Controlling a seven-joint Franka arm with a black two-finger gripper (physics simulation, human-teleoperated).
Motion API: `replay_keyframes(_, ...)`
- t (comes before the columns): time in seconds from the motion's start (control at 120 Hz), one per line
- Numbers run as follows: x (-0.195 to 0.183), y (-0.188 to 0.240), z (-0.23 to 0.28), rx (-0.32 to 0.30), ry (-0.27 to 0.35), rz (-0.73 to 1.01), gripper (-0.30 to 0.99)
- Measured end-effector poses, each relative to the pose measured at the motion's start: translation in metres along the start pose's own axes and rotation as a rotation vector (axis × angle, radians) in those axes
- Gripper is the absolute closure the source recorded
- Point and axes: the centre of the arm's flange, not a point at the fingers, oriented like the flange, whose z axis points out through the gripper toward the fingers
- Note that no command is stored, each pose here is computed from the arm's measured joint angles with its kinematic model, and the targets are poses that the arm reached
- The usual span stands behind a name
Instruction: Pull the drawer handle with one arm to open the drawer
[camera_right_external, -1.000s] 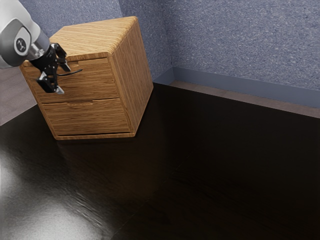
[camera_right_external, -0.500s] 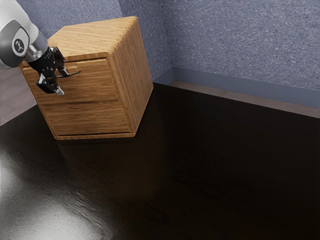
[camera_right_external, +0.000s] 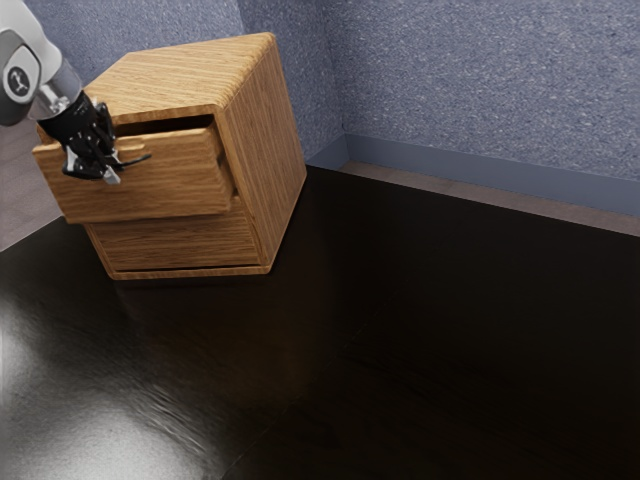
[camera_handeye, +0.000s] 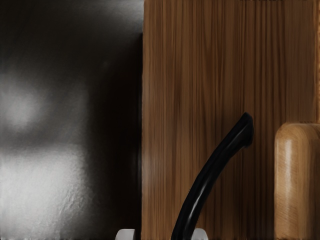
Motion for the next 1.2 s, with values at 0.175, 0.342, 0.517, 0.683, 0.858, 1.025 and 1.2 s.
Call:
replay_keyframes(0.175, 0.000, -0.008, -0.005, 0.023, -0.003, 0.002, 0.73)
replay_keyframes(0.342, 0.001, -0.023, -0.015, 0.037, -0.012, 0.001, 0.77)
replay_keyframes(0.517, 0.003, -0.041, -0.023, 0.031, -0.023, 0.000, 0.78)
replay_keyframes(0.683, 0.004, -0.055, -0.029, 0.011, -0.032, 0.000, 0.79)
replay_keyframes(0.858, 0.005, -0.066, -0.034, 0.003, -0.039, -0.001, 0.79)
replay_keyframes(1.025, 0.008, -0.077, -0.036, 0.004, -0.043, -0.009, 0.79)
replay_keyframes(1.2, 0.009, -0.086, -0.039, 0.002, -0.046, -0.009, 0.79)
